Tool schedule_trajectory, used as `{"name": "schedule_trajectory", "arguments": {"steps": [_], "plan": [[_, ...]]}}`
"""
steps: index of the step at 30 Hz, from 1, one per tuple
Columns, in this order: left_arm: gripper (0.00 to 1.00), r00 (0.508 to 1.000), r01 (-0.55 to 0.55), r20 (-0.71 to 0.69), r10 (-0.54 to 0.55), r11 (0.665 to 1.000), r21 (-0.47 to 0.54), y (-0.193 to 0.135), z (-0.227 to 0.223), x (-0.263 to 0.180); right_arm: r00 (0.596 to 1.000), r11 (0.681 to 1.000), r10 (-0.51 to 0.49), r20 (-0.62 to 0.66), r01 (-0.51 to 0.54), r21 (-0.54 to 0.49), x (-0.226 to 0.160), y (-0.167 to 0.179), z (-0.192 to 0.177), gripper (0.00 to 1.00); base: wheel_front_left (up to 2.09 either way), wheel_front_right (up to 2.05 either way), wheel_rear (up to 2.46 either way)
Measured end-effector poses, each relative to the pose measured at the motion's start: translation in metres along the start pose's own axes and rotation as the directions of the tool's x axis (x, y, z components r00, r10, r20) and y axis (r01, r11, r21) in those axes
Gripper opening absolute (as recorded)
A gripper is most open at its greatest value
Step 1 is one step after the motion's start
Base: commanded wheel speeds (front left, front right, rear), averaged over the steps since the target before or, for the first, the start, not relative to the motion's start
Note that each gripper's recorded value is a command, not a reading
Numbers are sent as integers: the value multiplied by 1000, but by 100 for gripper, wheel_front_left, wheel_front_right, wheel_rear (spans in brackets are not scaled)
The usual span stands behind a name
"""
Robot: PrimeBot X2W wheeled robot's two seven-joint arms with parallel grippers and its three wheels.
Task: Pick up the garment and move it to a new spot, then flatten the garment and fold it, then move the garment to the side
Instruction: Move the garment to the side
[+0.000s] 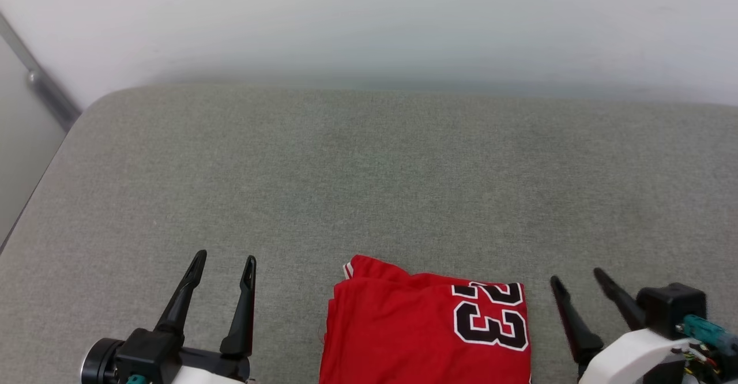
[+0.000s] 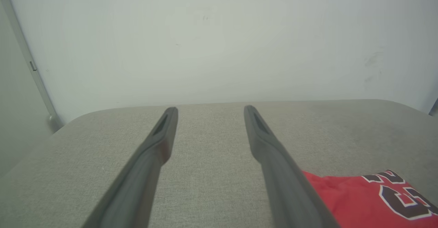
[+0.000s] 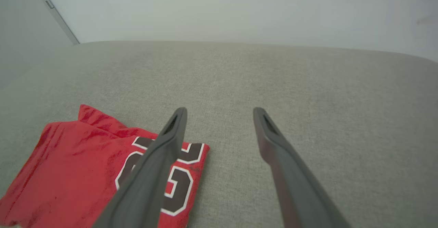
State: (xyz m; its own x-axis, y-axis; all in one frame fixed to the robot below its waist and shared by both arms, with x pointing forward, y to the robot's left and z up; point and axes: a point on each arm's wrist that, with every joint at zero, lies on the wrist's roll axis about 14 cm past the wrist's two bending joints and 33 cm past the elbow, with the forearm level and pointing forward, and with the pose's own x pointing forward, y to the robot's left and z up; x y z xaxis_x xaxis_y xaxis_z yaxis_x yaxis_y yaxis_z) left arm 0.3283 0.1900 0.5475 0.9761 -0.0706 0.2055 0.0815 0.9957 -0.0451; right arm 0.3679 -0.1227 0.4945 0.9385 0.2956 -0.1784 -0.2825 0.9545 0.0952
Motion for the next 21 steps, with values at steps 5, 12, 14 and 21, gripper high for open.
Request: {"name": "schedule_trajectory", "arguments": {"steps": [5, 12, 14, 21], "plan": [[100, 1000, -6, -11, 6, 1000, 8, 3, -4, 6, 963, 993, 107, -246, -113, -13, 0, 20, -30, 100, 0, 0, 0], [100, 999, -21, -26, 21, 1000, 20, 8, -9, 11, 820, 986, 164, -548, -158, 59, -9, 36, -75, 100, 0, 0, 0], [100, 999, -24, -31, 25, 999, 24, 9, -10, 12, 767, 985, 165, -620, -158, 67, -12, 38, -90, 100, 0, 0, 0], [100, 998, -44, -44, 45, 999, 33, 15, -14, 13, 684, 986, 159, -712, -144, 82, -5, 43, -117, 100, 0, 0, 0]]}}
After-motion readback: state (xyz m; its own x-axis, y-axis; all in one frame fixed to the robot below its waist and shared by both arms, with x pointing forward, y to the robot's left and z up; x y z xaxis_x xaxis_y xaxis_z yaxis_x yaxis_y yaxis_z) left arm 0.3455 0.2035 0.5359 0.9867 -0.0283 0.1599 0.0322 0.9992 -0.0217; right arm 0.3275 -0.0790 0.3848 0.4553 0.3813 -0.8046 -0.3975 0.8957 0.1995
